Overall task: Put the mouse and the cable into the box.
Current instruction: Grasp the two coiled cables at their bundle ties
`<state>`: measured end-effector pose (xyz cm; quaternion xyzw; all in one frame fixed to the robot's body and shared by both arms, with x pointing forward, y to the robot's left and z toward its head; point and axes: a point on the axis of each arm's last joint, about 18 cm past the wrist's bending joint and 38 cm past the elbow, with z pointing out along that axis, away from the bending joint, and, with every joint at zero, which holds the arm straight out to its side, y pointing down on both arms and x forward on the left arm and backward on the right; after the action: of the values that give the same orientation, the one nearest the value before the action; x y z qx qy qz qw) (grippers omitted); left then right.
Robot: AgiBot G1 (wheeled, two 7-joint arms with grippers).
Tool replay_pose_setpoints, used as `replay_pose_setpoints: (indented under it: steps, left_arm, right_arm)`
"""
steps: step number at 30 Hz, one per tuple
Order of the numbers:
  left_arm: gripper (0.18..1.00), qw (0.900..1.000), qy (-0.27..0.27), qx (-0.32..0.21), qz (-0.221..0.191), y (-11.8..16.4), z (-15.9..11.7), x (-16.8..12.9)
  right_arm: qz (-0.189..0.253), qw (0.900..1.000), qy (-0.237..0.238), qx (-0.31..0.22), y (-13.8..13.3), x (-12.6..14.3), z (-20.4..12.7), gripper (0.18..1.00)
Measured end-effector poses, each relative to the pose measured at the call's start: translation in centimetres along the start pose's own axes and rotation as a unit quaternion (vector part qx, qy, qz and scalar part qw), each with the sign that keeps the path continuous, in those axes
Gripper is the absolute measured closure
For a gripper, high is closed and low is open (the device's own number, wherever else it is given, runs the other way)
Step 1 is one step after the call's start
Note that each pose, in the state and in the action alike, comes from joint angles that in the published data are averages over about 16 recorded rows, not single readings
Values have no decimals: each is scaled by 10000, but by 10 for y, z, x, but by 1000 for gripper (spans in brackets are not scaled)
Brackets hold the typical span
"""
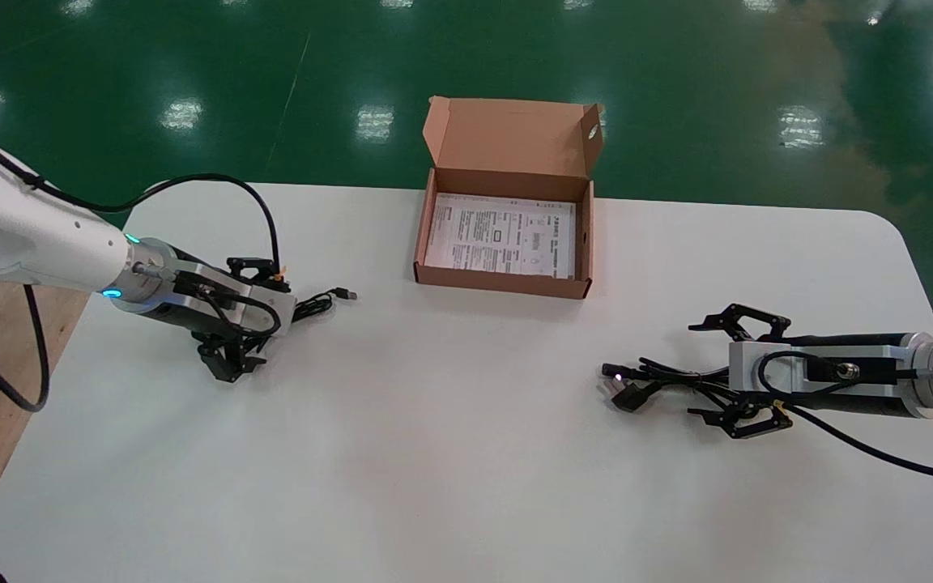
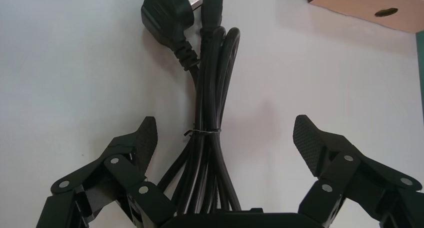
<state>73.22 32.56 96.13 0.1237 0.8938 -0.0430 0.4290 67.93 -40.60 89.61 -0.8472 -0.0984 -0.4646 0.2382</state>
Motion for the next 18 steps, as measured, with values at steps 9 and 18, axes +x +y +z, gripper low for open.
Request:
replay_pose_setpoints:
  steps: [9, 18]
  left_arm:
    - [242, 10000, 9, 7, -13, 0, -1, 0]
    - [360, 10000, 3, 18, -24, 0, -2, -1]
  right_arm:
    - [0, 10000, 0, 2, 0, 0, 0, 218]
    - [1, 10000, -2, 6, 0, 0, 0, 330]
